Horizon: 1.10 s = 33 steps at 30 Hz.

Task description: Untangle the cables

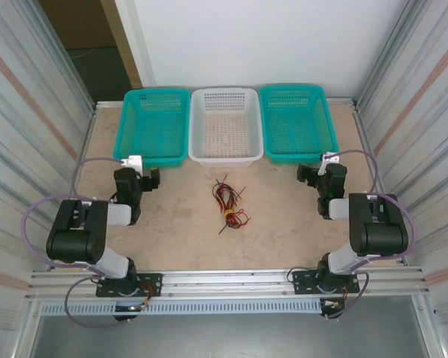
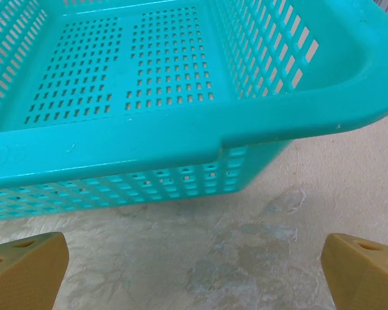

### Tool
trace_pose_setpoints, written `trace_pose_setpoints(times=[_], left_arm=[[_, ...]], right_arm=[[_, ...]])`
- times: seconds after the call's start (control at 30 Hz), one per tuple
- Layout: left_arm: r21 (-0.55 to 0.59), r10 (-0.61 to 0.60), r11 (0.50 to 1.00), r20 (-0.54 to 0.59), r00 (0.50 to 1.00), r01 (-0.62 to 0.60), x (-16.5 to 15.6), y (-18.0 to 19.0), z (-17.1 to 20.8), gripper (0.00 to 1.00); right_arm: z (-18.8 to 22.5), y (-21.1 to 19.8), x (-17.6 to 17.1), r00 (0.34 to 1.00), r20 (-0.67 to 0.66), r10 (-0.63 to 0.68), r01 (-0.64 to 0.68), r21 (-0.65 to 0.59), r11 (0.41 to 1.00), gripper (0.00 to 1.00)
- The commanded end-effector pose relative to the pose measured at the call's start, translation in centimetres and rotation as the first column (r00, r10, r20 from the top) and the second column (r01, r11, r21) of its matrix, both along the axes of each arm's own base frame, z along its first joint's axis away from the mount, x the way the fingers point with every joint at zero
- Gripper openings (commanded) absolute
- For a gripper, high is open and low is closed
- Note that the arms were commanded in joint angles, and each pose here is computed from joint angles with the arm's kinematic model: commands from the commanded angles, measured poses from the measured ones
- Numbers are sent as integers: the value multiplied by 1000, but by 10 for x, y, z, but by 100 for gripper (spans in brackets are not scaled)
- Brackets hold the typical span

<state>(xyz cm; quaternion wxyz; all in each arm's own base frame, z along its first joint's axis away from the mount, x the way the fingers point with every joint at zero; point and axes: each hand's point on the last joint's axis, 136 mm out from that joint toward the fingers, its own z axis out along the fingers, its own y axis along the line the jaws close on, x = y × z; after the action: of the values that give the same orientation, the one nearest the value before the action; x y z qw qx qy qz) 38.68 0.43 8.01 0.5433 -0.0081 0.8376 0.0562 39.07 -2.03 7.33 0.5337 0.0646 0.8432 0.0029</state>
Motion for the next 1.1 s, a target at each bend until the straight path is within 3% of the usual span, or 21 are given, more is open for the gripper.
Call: trace_pose_setpoints(times=[0.0,1.07], left_arm=[[6,-6,1000,40,999,5,6,0,13,99],[-7,-14,1000,38,999,14,6,1,13,99]], right_arm=[[8,0,4,1000,28,1,0,-5,1000,99],[8,0,3,1000,28,2,-2,-2,1000,99]])
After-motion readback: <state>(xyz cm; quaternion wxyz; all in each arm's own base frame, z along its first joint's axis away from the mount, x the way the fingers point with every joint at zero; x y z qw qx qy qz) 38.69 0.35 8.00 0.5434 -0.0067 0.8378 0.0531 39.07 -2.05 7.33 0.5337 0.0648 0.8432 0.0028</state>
